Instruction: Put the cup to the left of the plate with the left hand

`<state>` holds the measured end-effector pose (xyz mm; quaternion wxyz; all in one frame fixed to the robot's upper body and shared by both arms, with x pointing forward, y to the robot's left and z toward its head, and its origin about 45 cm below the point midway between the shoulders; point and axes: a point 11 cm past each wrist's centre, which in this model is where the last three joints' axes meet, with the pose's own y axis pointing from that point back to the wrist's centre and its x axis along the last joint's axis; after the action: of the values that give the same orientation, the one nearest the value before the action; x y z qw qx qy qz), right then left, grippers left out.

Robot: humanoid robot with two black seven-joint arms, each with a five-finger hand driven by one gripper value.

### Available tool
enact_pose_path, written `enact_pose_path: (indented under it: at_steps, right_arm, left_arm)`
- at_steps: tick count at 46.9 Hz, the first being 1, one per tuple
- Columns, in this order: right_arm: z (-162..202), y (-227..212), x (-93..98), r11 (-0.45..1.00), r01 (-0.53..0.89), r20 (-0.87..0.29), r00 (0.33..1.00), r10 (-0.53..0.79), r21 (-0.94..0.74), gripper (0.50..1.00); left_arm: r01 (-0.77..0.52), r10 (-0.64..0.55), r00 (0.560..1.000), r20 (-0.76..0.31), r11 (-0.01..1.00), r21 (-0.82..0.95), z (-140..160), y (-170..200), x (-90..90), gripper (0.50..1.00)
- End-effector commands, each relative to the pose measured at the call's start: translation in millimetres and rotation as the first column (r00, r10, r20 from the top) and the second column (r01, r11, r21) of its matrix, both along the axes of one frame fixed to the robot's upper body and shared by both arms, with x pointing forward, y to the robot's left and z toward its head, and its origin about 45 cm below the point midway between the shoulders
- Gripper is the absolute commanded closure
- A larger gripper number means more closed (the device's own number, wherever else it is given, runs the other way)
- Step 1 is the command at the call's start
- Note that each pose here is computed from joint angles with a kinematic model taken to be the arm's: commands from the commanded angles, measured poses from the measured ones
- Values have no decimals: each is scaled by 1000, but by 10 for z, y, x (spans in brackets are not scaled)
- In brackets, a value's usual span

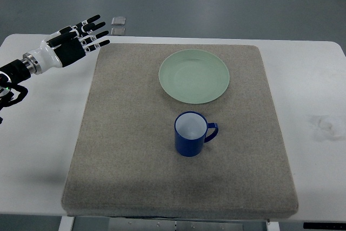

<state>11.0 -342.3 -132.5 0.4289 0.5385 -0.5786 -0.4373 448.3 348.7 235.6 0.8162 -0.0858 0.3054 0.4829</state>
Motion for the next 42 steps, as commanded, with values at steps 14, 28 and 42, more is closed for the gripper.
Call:
enact_pose_path:
  at_steps: [14,28,42]
  right_arm:
    - [0,0,0,1000,0,0,1000,0,0,568]
    - [0,0,0,1000,0,0,1000,0,0,568]
    - [0,0,0,1000,0,0,1000,0,0,568]
  left_arm:
    - [6,-6,1000,-1,1000,8,-4,-12,-1,501]
    - [12,-12,1000,-1,1000,18,-7,-5,-6,501]
    - [22,-34,997,68,985,168,-9,6,5,504]
